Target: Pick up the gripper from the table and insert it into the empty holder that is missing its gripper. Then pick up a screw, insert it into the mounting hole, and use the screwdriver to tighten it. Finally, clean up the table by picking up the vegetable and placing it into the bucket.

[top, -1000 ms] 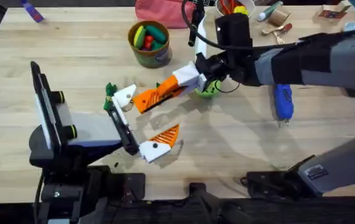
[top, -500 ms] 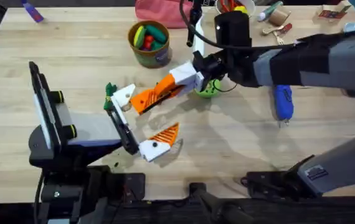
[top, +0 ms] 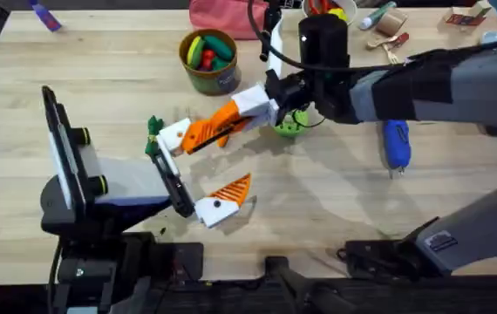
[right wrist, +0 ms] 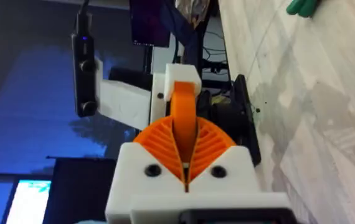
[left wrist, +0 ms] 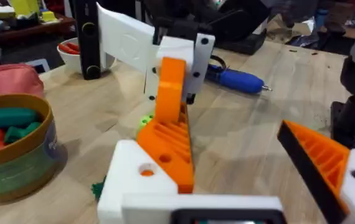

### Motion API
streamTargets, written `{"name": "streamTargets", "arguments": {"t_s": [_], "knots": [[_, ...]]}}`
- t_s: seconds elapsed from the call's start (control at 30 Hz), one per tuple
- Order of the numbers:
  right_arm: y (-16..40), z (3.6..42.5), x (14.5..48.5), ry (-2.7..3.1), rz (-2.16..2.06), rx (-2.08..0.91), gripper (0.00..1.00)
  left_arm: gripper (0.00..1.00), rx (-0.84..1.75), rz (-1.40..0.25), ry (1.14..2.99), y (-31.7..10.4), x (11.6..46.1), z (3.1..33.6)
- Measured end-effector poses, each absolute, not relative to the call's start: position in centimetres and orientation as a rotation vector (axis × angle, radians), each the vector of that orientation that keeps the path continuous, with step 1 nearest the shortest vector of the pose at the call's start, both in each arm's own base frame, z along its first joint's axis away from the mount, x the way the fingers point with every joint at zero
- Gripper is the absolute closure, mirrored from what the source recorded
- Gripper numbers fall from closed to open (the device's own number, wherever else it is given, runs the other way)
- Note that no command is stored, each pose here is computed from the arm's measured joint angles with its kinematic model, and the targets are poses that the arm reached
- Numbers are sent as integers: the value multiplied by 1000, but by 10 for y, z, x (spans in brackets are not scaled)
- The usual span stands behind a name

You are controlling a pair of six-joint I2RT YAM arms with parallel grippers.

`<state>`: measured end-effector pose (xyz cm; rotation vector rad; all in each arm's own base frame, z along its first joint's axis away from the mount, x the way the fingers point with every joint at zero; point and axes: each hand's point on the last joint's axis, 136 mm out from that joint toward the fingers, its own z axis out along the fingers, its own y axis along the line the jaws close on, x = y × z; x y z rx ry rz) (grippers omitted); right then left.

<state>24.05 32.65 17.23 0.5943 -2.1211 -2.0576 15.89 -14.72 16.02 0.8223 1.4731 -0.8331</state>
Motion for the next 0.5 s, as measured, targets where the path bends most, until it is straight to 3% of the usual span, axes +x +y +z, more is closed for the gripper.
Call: {"name": "streamTargets", "arguments": {"t_s": [0.5], "knots": [[341, 168, 239, -2173, -2030, 539, 993, 16, 814, -843, 1480, -147, 159, 160]]}}
